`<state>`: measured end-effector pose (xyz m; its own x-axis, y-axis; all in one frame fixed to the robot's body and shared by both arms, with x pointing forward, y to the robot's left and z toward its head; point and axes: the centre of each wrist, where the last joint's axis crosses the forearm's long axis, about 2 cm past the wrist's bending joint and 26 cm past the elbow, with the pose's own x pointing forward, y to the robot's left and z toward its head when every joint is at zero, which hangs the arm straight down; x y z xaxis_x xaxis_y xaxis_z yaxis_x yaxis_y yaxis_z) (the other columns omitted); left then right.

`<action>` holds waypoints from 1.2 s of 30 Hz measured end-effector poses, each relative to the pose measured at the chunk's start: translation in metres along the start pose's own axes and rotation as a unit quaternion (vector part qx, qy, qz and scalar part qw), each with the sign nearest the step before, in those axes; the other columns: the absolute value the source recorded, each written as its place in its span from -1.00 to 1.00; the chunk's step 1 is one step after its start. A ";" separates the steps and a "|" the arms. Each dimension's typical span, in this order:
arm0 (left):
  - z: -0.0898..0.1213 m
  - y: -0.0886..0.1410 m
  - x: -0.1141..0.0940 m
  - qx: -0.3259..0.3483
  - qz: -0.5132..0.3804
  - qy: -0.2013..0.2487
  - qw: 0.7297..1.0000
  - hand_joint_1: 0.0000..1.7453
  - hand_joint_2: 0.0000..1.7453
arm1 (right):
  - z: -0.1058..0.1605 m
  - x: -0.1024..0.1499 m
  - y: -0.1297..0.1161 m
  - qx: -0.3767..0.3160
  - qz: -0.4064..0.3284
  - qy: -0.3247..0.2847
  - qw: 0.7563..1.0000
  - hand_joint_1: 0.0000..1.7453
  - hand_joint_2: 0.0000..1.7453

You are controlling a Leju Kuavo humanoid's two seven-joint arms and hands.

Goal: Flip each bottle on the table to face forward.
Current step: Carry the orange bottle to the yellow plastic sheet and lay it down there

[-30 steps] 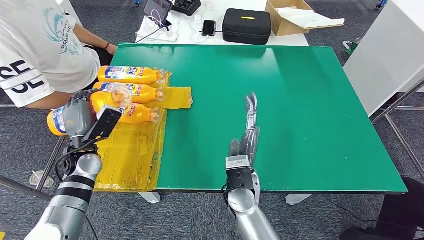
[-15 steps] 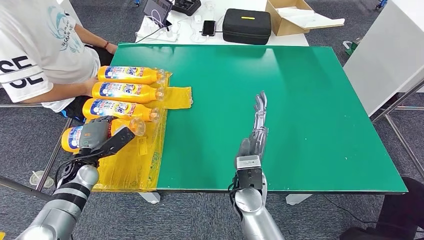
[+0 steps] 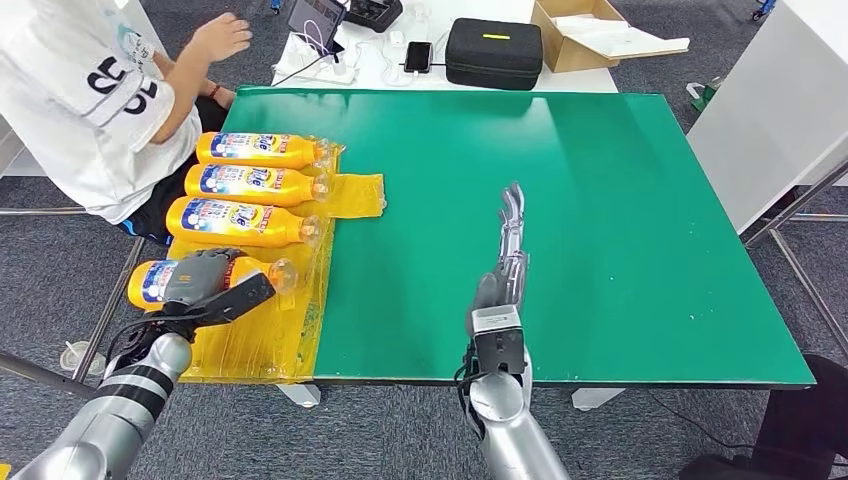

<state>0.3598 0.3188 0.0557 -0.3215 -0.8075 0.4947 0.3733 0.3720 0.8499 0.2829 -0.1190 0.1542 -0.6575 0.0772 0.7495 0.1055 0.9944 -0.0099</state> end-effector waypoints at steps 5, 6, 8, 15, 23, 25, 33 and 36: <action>0.002 -0.002 -0.003 -0.043 -0.015 -0.018 0.999 -1.00 -1.00 | 0.000 -0.004 0.004 0.016 -0.007 0.007 1.000 -1.00 -1.00; 0.002 -0.003 -0.004 -0.052 -0.016 -0.021 0.998 -1.00 -1.00 | 0.000 -0.004 0.004 0.020 -0.009 0.009 1.000 -1.00 -1.00; 0.002 -0.004 -0.004 -0.069 -0.015 -0.029 0.997 -1.00 -1.00 | 0.001 -0.006 0.006 0.026 -0.011 0.012 1.000 -1.00 -1.00; 0.003 -0.003 -0.006 -0.091 -0.001 -0.051 0.994 -1.00 -1.00 | 0.003 -0.010 0.009 0.039 -0.014 0.021 0.999 -1.00 -1.00; 0.005 -0.002 -0.008 -0.098 0.036 -0.072 0.992 -1.00 -1.00 | 0.006 -0.014 0.010 0.045 -0.013 0.031 0.998 -1.00 -1.00; 0.006 -0.002 -0.009 -0.098 0.038 -0.074 0.992 -1.00 -1.00 | 0.007 -0.014 0.010 0.046 -0.013 0.033 0.998 -1.00 -1.00; 0.009 0.000 -0.011 -0.099 0.081 -0.091 0.988 -1.00 -1.00 | 0.008 -0.016 0.012 0.048 -0.014 0.039 0.998 -1.00 -1.00; 0.014 -0.003 -0.009 -0.065 0.144 -0.109 0.981 -1.00 -1.00 | 0.009 -0.017 0.012 0.049 -0.015 0.041 0.998 -1.00 -1.00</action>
<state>0.3493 0.3311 0.0509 -0.3593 -0.5553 0.7500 0.5792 0.4975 0.6458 0.2892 -0.1078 0.1353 -0.5955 0.0447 0.8021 0.0103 0.9988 -0.0481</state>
